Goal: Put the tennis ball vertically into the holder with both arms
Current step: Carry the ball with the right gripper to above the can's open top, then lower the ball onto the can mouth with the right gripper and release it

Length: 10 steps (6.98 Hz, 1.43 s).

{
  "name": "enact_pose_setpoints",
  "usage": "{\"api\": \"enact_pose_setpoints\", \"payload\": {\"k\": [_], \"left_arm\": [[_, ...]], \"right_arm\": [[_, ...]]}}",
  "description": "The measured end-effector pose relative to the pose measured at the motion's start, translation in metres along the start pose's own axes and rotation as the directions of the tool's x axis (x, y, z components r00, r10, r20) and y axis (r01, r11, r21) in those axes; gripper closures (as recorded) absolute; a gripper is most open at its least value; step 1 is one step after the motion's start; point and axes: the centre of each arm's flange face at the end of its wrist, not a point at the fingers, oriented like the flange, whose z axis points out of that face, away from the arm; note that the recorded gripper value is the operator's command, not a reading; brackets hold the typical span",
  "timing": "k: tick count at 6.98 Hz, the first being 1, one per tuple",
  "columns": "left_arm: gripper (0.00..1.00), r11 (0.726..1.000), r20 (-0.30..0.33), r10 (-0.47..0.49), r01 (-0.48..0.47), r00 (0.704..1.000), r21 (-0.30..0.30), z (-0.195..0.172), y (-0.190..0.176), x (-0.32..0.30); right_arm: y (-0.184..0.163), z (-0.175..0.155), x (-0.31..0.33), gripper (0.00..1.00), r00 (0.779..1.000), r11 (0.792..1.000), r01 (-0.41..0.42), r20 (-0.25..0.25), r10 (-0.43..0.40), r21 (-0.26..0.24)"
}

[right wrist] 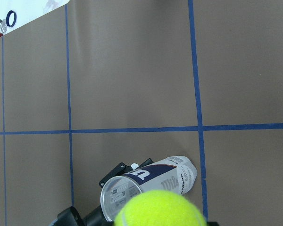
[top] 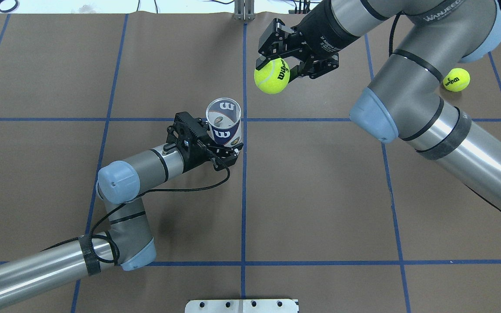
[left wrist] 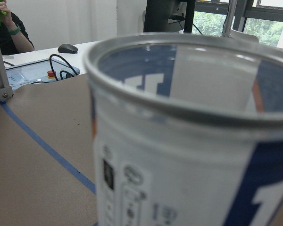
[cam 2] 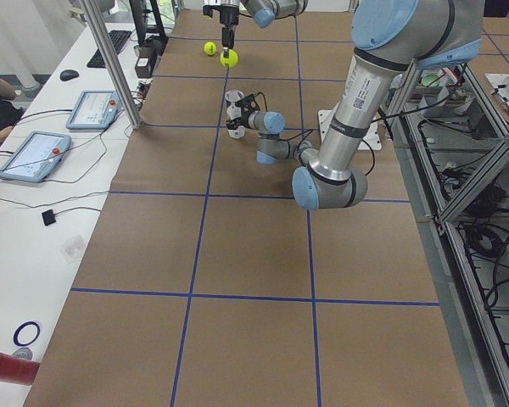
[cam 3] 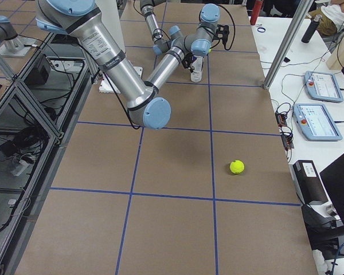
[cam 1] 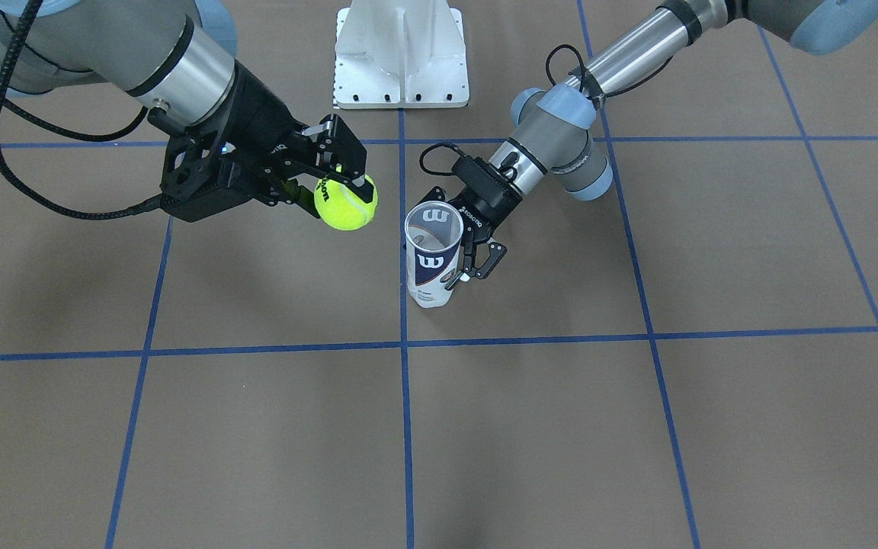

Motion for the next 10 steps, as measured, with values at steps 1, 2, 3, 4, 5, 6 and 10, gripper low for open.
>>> {"api": "enact_pose_setpoints", "payload": {"k": [1, 2, 3, 4, 5, 6, 10], "left_arm": [[0.18, 1.0, 0.001, 0.001, -0.001, 1.0, -0.002, 0.001, 0.001, 0.0], [0.22, 1.0, 0.003, 0.001, -0.001, 1.0, -0.004, 0.001, 0.002, -0.001], [0.25, 1.0, 0.003, 0.002, -0.002, 1.0, -0.004, 0.001, 0.003, -0.001], [0.25, 1.0, 0.004, 0.003, -0.003, 1.0, -0.004, 0.001, 0.002, -0.002], [0.25, 1.0, 0.005, 0.003, -0.003, 1.0, -0.004, 0.001, 0.002, -0.003], [0.25, 1.0, 0.006, 0.004, -0.003, 1.0, -0.004, 0.001, 0.002, -0.003], [0.26, 1.0, 0.01, 0.004, -0.004, 1.0, -0.001, 0.001, 0.0, -0.006]], "right_arm": [[0.006, 0.007, -0.009, 1.0, 1.0, 1.0, -0.003, 0.004, 0.003, 0.003], [0.012, 0.012, -0.017, 1.0, 1.0, 1.0, -0.006, 0.01, 0.006, 0.003], [0.019, 0.019, -0.024, 1.0, 1.0, 1.0, -0.006, 0.012, 0.006, 0.006], [0.027, 0.031, -0.029, 1.0, 1.0, 1.0, -0.004, 0.008, 0.004, 0.014], [0.035, 0.042, -0.032, 1.0, 1.0, 1.0, -0.002, 0.004, 0.002, 0.019], [0.042, 0.052, -0.034, 1.0, 1.0, 1.0, 0.0, -0.002, 0.0, 0.023], [0.055, 0.081, -0.041, 1.0, 1.0, 0.999, 0.009, -0.022, -0.007, 0.052]]}}
